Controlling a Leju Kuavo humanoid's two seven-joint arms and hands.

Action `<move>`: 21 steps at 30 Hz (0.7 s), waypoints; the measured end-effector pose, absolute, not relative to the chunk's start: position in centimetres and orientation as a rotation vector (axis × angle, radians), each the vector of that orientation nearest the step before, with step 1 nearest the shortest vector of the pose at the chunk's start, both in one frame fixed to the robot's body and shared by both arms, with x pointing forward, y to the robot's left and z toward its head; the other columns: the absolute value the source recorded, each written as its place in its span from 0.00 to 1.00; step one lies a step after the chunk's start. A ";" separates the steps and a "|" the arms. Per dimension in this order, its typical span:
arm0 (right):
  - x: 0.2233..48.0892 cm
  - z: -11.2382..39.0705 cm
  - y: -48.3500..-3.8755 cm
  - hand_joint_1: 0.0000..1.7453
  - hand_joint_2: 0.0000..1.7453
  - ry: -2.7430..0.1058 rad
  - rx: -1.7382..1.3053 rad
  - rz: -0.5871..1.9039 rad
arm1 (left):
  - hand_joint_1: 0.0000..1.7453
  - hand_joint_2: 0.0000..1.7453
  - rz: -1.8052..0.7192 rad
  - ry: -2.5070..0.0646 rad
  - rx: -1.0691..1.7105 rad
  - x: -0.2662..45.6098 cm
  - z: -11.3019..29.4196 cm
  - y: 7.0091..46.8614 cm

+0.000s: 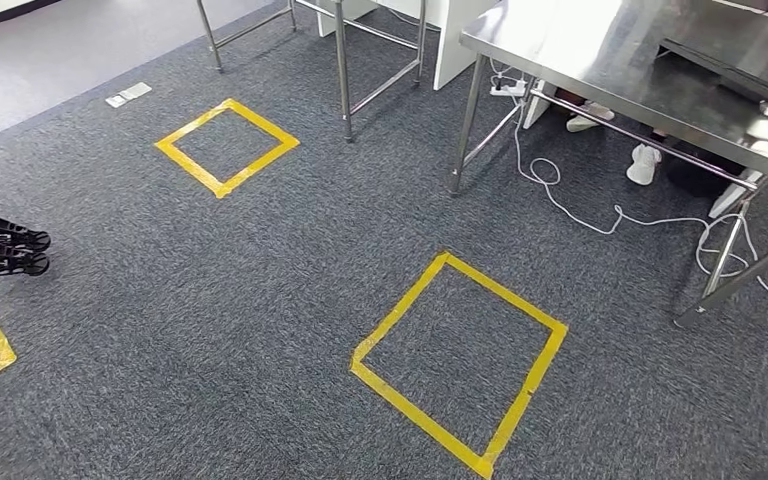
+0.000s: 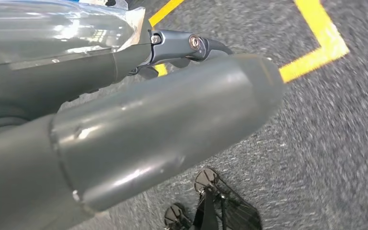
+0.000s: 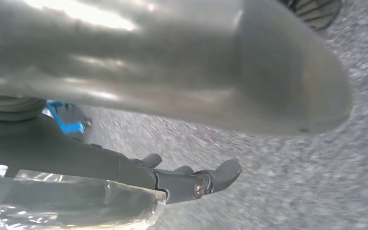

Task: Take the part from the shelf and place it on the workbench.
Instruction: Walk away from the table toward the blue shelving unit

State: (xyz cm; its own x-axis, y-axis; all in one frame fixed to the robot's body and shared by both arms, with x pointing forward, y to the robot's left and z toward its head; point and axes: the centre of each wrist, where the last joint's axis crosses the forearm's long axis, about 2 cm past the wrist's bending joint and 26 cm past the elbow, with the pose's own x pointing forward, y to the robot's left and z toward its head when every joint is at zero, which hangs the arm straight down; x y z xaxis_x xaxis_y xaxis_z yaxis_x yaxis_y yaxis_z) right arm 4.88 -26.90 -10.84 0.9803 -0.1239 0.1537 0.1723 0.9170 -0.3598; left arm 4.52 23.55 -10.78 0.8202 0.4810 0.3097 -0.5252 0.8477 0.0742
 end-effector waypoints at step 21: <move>6.3 -10.6 -25.6 0.00 0.00 -0.181 -0.349 0.101 | 0.00 0.00 0.705 -0.243 0.232 5.0 -10.6 23.2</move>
State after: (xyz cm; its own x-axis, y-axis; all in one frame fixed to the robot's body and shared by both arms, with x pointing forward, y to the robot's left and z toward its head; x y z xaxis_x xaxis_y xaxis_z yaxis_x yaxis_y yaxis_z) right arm 6.33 -25.55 -10.59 0.9788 0.1295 0.1590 -0.0671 0.9350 -0.3482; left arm 4.99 23.20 -10.64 0.7359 0.6083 0.2973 -0.6621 0.7384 0.1280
